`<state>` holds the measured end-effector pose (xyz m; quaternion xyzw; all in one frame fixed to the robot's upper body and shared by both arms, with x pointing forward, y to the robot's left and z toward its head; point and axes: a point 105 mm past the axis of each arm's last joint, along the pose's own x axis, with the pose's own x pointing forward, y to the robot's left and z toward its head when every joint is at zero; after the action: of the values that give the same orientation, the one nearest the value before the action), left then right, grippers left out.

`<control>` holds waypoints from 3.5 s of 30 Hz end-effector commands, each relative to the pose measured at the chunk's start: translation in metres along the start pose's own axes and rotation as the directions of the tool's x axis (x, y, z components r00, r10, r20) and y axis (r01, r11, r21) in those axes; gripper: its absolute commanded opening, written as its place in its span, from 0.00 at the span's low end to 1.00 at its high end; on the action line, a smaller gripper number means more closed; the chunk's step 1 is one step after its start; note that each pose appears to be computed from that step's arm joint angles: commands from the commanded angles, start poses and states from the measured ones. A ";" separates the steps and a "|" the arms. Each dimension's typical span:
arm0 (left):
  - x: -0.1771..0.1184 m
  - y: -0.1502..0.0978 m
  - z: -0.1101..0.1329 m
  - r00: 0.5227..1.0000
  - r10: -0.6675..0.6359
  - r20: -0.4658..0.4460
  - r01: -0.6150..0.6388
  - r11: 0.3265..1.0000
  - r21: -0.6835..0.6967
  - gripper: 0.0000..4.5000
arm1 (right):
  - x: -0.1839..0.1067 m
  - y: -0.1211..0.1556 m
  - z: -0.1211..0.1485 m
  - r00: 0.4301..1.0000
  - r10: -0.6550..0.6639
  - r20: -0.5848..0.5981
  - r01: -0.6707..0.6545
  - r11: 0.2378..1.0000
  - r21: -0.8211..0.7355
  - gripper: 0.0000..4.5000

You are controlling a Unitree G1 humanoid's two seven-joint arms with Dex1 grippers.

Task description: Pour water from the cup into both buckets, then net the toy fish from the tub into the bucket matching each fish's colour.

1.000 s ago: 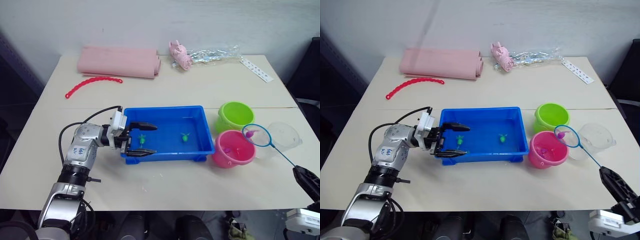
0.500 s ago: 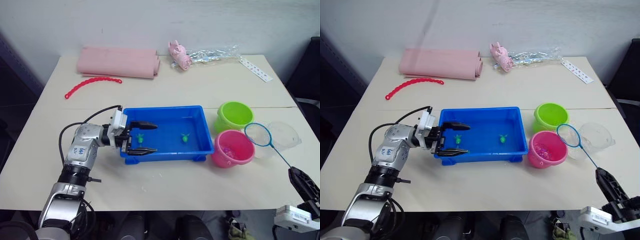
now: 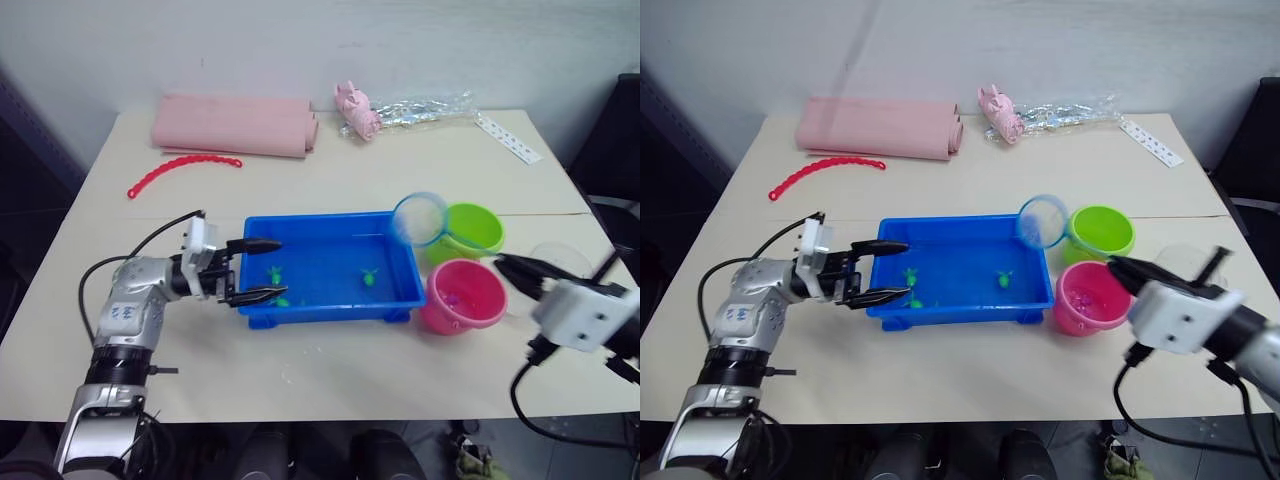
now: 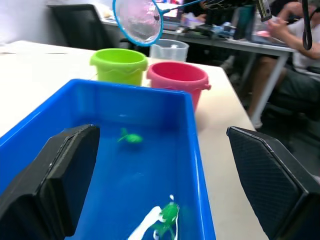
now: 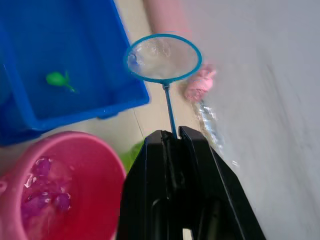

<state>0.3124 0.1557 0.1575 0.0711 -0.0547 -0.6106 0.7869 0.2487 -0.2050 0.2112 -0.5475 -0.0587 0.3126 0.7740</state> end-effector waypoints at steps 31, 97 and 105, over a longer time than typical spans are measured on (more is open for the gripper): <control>-0.027 -0.009 0.011 0.991 0.106 -0.085 -0.099 0.992 0.080 0.99 | 0.086 0.024 0.010 0.879 0.477 0.022 -0.474 0.867 0.156 0.00; 0.050 -0.012 0.040 0.983 -0.081 0.164 0.072 0.996 0.060 0.99 | -0.039 -0.012 -0.094 0.901 -0.328 -0.284 0.366 0.926 0.091 0.00; 0.055 -0.017 0.047 0.975 -0.109 0.191 0.099 0.993 0.059 0.99 | -0.037 -0.022 -0.089 0.870 -0.392 -0.297 0.334 0.914 -0.229 0.00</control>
<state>0.3082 0.0999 0.1881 0.0251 -0.1173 -0.6428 0.7566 0.2677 -0.3083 0.1944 -0.6064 -0.0332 0.0515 0.7928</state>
